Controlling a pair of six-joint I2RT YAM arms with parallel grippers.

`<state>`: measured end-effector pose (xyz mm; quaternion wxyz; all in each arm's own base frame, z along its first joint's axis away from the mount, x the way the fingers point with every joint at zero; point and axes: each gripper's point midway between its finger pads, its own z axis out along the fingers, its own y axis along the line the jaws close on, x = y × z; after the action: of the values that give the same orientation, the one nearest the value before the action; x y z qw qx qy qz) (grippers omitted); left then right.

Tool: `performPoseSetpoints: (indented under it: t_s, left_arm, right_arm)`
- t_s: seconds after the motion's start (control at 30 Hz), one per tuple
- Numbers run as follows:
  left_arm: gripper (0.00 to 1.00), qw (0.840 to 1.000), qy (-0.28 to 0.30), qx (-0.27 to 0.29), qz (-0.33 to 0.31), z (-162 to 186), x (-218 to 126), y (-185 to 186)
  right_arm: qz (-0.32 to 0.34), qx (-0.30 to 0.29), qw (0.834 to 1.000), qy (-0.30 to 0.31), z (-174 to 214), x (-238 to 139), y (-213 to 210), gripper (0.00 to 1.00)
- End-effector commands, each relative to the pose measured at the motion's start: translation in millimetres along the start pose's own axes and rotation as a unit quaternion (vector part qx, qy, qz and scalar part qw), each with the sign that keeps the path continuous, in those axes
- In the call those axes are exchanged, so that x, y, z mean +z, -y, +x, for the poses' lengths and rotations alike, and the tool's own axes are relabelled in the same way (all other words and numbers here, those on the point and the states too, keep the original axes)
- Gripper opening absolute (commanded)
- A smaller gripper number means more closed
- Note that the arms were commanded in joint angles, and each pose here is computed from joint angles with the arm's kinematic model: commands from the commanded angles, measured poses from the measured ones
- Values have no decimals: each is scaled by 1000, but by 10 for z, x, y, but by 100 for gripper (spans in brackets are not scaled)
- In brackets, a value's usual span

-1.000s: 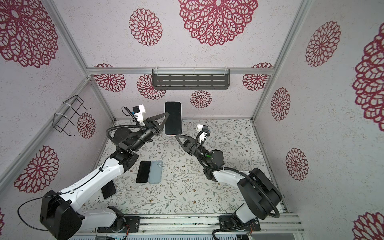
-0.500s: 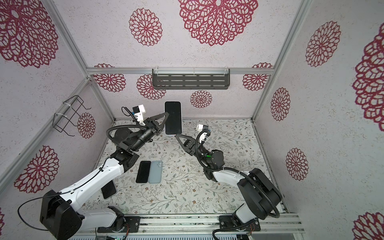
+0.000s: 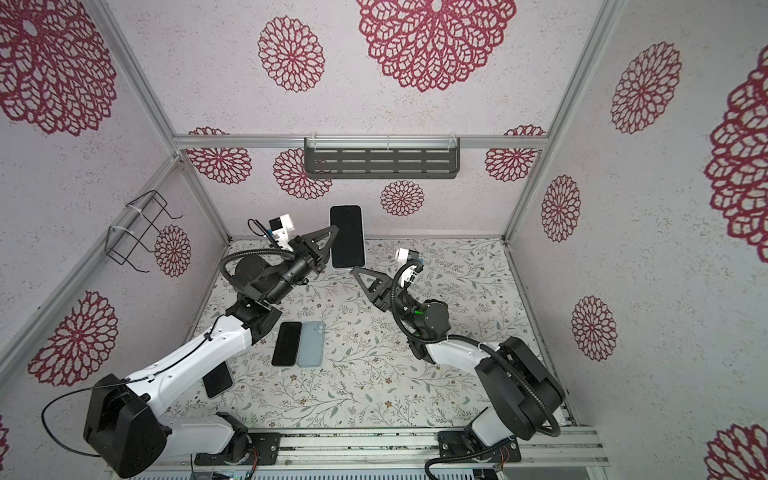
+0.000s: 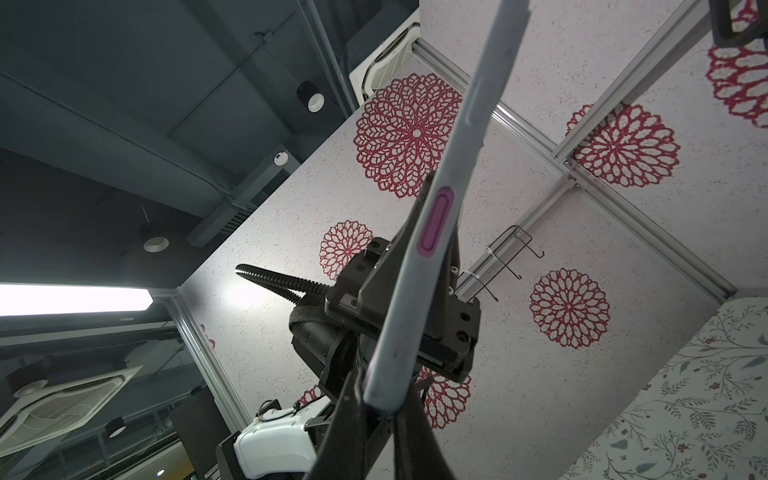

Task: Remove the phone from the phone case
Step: 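Hold the cased phone upright with the left gripper while right gripper grips the case edge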

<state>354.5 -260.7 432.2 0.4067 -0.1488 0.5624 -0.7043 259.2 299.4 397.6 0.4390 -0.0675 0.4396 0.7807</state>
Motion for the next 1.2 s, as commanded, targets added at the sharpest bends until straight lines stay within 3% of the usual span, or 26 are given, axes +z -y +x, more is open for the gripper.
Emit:
performPoseSetpoints:
  t_s: [0.0,0.3,0.57,0.8,0.97,1.1,1.17]
  left_arm:
    - [0,994,-8,-46,97,53,-29,537]
    - [0,983,-18,-103,152,46,-13,739]
    - [0,971,-60,-128,195,211,5,1002]
    - [0,967,-83,-124,207,345,-7,1103]
    - [0,971,-90,-98,197,383,-21,1163]
    - [0,979,-86,-85,165,400,-18,995]
    - [0,985,-84,-73,132,409,-14,839]
  right_arm:
    - [-40,-42,998,5,-56,-34,-271,11]
    - [-45,-73,996,-11,3,-61,-294,5]
    - [-54,-136,989,-27,-30,-80,-312,0]
    - [-51,-125,991,-23,-262,-7,-209,0]
    - [-52,-111,992,-19,-322,41,-187,0]
    - [-63,-116,991,-14,-357,35,-317,1]
    - [-62,-111,992,-12,-362,9,-347,13]
